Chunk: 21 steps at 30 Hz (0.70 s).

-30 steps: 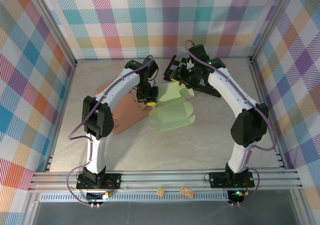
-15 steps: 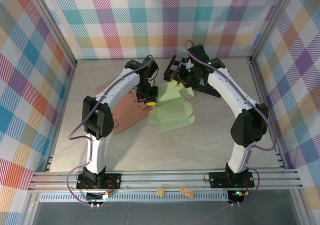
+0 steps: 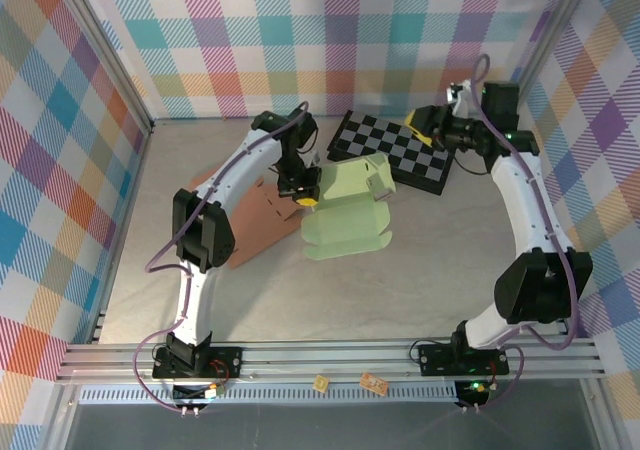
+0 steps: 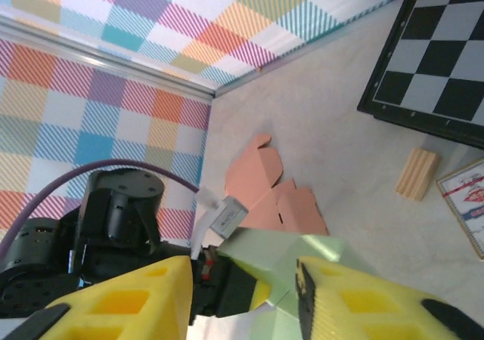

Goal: Fold the paper box

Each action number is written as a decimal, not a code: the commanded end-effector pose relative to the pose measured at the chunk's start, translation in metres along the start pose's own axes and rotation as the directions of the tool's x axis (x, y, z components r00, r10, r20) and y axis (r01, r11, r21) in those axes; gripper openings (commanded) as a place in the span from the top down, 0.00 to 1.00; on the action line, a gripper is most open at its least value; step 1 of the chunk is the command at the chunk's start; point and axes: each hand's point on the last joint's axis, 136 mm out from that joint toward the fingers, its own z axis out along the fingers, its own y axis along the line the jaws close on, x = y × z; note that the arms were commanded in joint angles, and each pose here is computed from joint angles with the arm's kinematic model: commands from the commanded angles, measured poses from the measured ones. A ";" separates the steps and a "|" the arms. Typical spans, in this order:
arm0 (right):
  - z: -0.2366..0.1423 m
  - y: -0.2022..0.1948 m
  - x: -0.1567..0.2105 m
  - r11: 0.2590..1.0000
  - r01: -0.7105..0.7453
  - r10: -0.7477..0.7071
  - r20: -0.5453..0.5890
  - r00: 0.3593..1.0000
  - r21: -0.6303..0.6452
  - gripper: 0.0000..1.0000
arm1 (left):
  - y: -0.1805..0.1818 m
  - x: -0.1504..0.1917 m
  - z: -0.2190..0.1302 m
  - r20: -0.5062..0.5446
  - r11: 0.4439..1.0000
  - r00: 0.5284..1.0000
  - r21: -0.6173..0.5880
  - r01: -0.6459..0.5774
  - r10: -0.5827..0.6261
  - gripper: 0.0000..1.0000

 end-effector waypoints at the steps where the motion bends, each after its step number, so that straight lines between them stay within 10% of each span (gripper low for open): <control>1: 0.019 -0.004 0.017 0.980 -0.001 -0.021 -0.106 0.994 -0.201 0.61 | -0.005 -0.008 -0.004 -0.018 0.992 0.998 0.115 -0.055 0.058 1.00; 21: 0.038 -0.050 0.042 0.953 0.004 -0.078 -0.232 0.970 -0.304 0.55 | -0.020 -0.030 0.014 0.009 0.967 0.994 0.233 -0.106 0.107 1.00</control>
